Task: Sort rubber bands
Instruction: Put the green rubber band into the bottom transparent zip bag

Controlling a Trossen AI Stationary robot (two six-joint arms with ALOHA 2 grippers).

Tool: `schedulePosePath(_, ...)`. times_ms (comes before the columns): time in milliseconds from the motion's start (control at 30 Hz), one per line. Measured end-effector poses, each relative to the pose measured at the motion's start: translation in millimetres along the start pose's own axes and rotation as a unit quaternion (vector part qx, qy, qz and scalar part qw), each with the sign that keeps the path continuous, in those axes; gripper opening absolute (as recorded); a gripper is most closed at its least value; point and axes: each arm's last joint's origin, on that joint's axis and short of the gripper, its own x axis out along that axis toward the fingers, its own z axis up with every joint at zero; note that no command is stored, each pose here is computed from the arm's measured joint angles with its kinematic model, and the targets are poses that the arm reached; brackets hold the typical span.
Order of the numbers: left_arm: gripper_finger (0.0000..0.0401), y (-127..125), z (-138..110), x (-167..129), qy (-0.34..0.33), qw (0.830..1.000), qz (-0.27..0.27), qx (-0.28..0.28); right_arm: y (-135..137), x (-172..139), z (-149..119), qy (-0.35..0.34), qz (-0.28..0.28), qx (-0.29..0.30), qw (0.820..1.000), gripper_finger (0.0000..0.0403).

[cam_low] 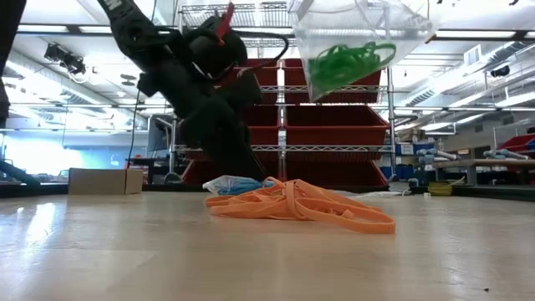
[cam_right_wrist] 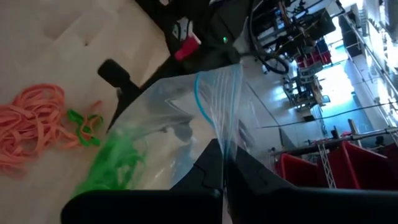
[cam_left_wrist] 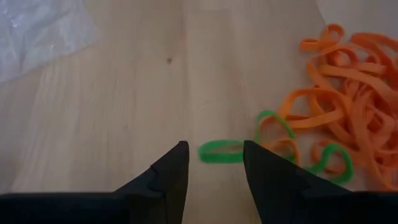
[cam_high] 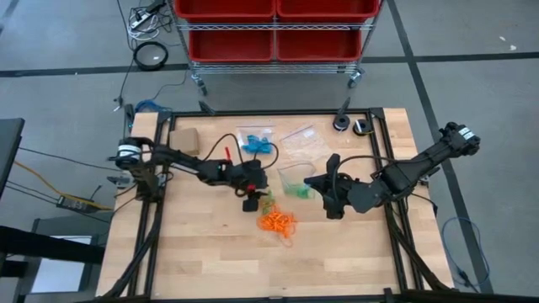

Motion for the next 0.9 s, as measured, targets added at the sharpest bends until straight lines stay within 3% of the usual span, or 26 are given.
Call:
schedulePosePath(333, 0.0161, 14.2, -4.1, 1.9, -0.001, 0.999, -0.05, -0.009, -2.0, 2.4, -1.7, 0.006, -0.003, 0.001, 1.0, 0.0)
schedulePosePath(767, 0.016, 19.8, -6.7, 36.5, 0.029, 0.996, -0.087, 0.012, -1.5, 3.0, -1.1, 0.003, 0.0, 0.012, 1.0, 0.0)
schedulePosePath(900, 0.0128, 19.7, -3.8, 40.1, 0.053, 0.993, -0.098, 0.036, -1.5, 3.0, -1.0, 0.003, 0.0, 0.019, 1.0, 0.0)
